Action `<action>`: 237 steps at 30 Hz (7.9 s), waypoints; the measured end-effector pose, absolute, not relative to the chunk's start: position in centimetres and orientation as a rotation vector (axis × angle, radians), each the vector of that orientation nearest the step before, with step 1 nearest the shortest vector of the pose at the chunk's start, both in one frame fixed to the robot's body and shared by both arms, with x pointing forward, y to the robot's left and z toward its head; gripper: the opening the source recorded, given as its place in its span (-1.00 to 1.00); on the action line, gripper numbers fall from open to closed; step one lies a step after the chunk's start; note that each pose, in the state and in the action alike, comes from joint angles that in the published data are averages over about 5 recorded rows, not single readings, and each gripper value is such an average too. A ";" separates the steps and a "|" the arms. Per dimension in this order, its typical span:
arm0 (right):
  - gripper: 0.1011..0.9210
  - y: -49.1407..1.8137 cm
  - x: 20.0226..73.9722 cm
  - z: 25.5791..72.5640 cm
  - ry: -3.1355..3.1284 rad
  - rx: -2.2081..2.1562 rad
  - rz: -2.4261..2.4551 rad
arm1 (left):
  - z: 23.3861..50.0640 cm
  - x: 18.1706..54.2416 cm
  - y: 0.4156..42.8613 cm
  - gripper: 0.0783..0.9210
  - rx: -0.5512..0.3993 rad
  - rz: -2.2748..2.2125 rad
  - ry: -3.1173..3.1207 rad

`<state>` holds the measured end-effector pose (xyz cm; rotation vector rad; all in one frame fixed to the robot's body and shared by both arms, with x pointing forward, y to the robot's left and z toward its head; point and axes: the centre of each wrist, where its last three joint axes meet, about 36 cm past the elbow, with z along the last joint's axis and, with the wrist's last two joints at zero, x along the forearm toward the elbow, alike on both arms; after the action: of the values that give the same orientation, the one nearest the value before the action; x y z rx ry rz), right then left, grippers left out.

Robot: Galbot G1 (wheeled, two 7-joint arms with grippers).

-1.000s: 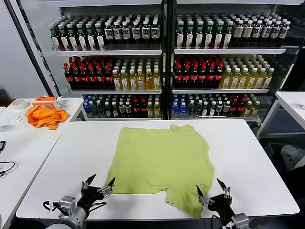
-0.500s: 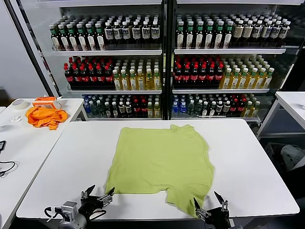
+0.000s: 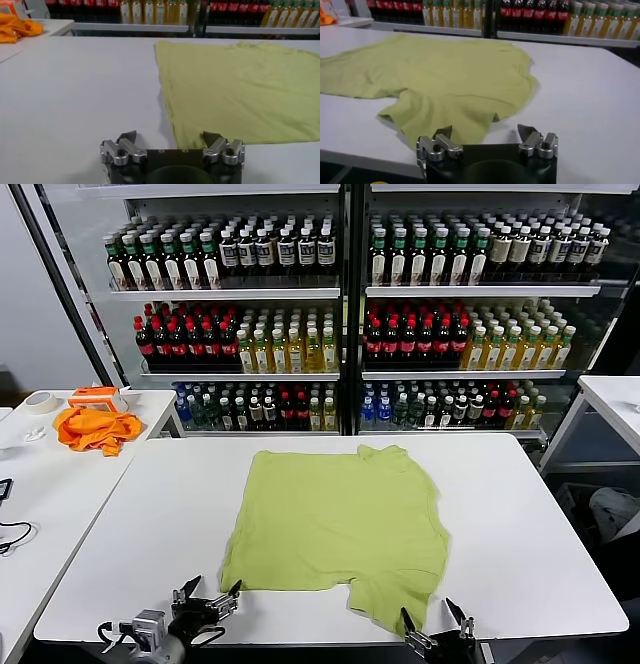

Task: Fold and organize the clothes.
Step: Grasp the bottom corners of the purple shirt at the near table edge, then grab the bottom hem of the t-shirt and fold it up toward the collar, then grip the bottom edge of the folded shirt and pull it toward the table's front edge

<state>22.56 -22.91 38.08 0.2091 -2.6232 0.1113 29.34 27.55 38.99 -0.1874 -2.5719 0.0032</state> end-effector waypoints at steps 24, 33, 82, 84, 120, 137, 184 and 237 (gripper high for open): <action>-0.99 -22.7 23.2 38.2 -2.605 0.284 -0.035 | 37.3 28.9 26.4 -0.98 -0.266 0.043 -2.595; -0.99 -24.2 22.4 41.1 -2.630 0.347 -0.068 | 39.1 28.7 27.2 -0.98 -0.265 0.099 -2.600; 0.29 -21.8 23.1 40.0 -2.561 0.276 -0.058 | 42.6 25.5 29.6 -0.98 -0.320 0.130 -2.589; 0.15 -21.6 23.2 40.0 -2.559 0.270 -0.067 | 42.5 25.5 29.6 -0.98 -0.318 0.129 -2.588; -0.99 -24.6 21.5 46.1 -2.561 0.403 -0.086 | 43.9 24.7 30.1 -0.98 -0.361 0.114 -2.606; -0.99 -25.3 21.1 48.1 -2.559 0.398 -0.038 | 45.3 23.8 31.0 -0.98 -0.354 0.127 -2.633; -0.95 -24.9 36.7 42.8 -2.559 0.343 -0.091 | 37.2 40.3 32.6 -0.90 -0.393 0.121 -2.710; 0.01 -27.3 32.4 39.9 -2.582 0.230 0.010 | 38.4 35.2 30.8 0.22 -0.327 0.077 -2.553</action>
<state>32.35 -27.27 39.86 0.2304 -2.5823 0.0100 35.24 30.77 38.36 -0.3266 -2.5527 0.0770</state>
